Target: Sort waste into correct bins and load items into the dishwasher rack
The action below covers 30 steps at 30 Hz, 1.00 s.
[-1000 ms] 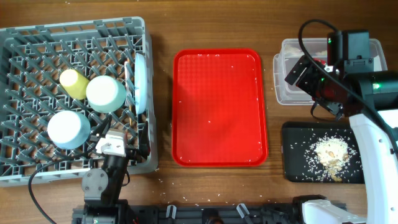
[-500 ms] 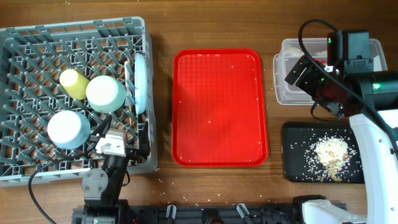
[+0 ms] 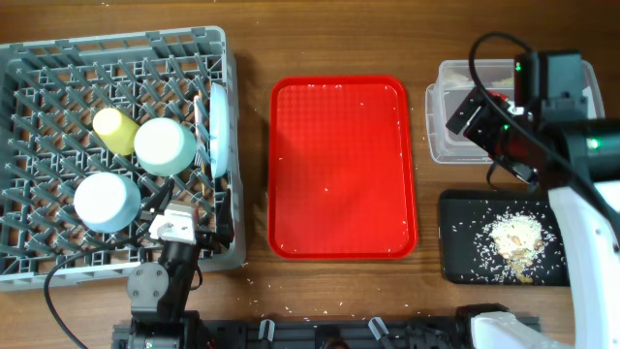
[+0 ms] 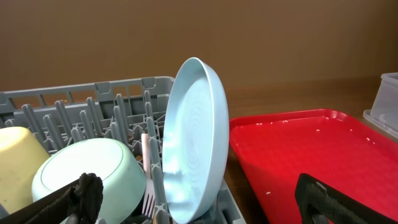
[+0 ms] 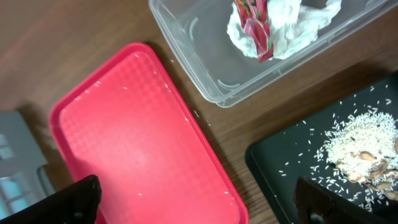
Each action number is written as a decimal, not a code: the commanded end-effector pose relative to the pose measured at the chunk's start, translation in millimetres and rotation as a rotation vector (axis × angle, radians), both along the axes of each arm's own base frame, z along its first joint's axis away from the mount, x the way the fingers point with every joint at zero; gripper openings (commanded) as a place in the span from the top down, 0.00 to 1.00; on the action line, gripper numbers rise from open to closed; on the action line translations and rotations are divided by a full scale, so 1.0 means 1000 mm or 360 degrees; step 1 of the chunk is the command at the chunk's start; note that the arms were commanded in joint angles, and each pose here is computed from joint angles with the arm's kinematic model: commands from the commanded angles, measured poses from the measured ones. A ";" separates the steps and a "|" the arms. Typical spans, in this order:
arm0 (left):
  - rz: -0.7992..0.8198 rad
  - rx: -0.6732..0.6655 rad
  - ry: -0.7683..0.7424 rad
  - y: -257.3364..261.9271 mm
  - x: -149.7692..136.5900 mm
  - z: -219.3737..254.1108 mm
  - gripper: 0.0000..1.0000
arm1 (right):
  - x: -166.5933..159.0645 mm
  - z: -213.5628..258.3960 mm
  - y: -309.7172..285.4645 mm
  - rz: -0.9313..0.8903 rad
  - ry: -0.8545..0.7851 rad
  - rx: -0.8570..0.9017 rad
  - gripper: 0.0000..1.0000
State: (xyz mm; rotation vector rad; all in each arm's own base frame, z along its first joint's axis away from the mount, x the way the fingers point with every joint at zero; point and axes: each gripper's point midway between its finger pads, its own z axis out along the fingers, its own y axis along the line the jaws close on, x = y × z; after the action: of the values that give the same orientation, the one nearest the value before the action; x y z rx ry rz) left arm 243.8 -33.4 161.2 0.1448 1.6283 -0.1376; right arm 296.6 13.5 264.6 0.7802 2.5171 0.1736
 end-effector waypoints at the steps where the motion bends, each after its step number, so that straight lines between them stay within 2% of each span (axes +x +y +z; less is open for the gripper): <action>1: -0.0021 0.0022 -0.0005 -0.002 -0.001 -0.001 0.00 | -0.019 0.043 -0.014 -0.0049 -0.0271 -0.0070 0.00; 3: -0.0021 0.0022 -0.0004 -0.002 -0.001 -0.002 0.00 | -0.021 0.074 -0.021 -0.0099 -0.0507 -0.0097 0.00; 5: -0.0021 0.0022 -0.0005 -0.002 -0.001 -0.001 0.00 | -0.039 0.106 -0.022 -0.0109 -0.0724 -0.0075 0.00; 11: -0.0021 0.0022 -0.0005 -0.002 -0.001 -0.001 0.00 | -0.080 0.128 -0.025 -0.0112 -0.0881 -0.0061 0.00; 14: -0.0021 0.0022 -0.0005 -0.002 -0.001 -0.001 0.00 | -0.097 0.107 -0.027 -0.0105 -0.0722 -0.0079 0.00; 16: -0.0021 0.0022 -0.0005 -0.002 -0.001 -0.001 0.00 | -0.098 0.090 -0.026 -0.0096 -0.0639 -0.0083 0.00; 19: -0.0021 0.0022 -0.0004 -0.002 -0.001 -0.002 0.00 | -0.096 0.070 -0.025 -0.0095 -0.0668 -0.0077 0.00; 24: -0.0021 0.0022 -0.0004 -0.002 -0.001 -0.002 0.00 | -0.094 0.033 -0.015 -0.0031 -0.0867 0.0011 0.00; 30: -0.0021 0.0022 -0.0005 -0.002 -0.001 -0.001 0.00 | -0.079 -0.013 0.014 0.0372 -0.1188 -0.0044 0.00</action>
State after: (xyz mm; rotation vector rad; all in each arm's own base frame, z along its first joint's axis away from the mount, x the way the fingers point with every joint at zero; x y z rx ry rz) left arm 243.8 -33.3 161.1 0.1458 1.6285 -0.1362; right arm 217.9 10.0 278.7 0.5005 1.8596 0.3994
